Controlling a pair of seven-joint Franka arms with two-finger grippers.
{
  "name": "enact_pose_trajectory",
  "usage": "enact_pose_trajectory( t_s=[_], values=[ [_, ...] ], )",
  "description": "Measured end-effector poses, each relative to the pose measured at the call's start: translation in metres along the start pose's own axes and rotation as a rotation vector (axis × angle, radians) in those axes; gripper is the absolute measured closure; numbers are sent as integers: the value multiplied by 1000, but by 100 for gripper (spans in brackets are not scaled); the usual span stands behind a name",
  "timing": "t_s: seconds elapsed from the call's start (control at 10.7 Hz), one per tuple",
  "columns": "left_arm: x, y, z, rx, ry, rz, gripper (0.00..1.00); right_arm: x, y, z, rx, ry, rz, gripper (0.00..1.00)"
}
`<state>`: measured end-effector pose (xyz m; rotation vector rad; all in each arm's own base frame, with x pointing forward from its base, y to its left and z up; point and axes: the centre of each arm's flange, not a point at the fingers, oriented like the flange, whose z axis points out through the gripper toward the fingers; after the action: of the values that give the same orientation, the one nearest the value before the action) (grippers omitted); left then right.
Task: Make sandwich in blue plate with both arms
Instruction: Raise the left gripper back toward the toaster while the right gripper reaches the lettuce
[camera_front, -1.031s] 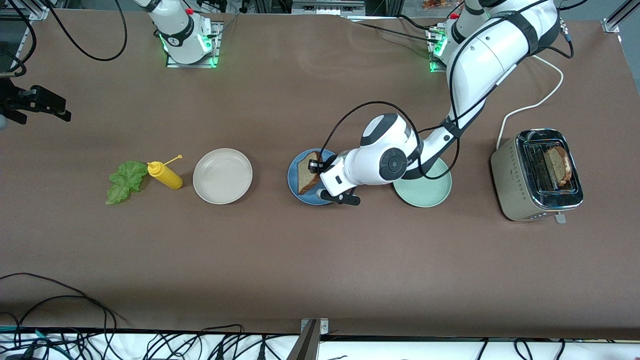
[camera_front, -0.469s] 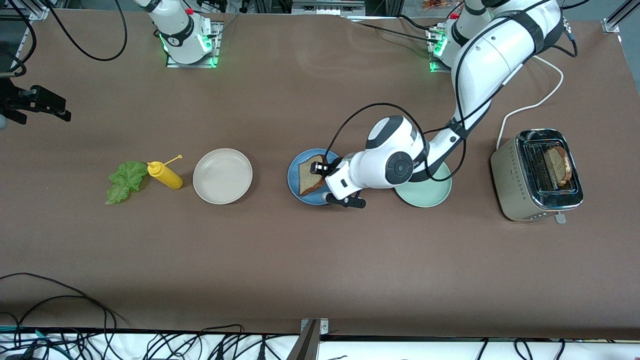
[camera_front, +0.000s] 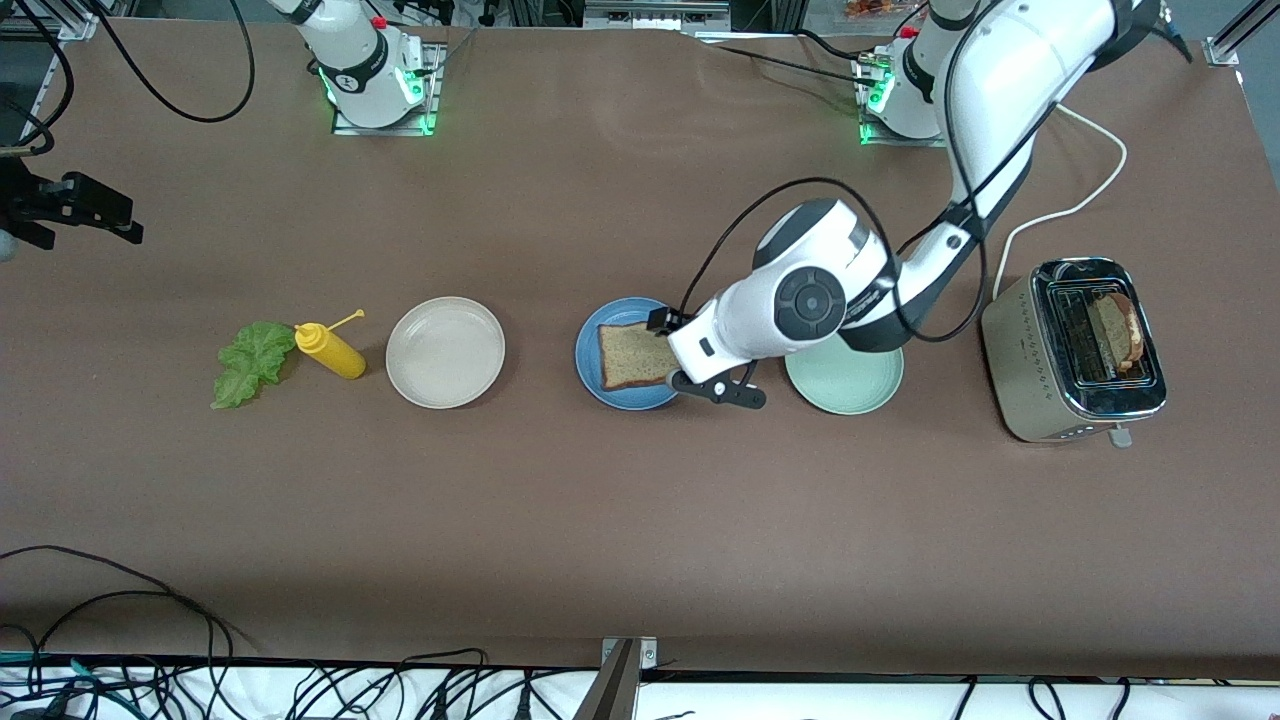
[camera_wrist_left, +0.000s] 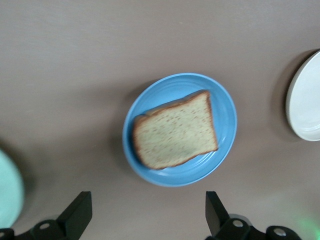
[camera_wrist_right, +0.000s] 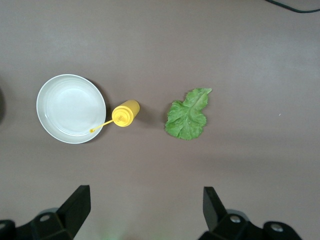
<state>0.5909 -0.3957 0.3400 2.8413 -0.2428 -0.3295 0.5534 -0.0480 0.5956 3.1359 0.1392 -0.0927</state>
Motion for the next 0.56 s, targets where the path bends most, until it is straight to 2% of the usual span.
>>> enact_pose_trajectory(
  t_s=[0.19,0.56],
  values=[
    [-17,-13,-45,96,-16,-14,0,11,-6,10,-4,6,-12,0],
    [-40,-77,-147,246,39,-151,0,37,-5,47,-8,-11,-35,0]
  ],
)
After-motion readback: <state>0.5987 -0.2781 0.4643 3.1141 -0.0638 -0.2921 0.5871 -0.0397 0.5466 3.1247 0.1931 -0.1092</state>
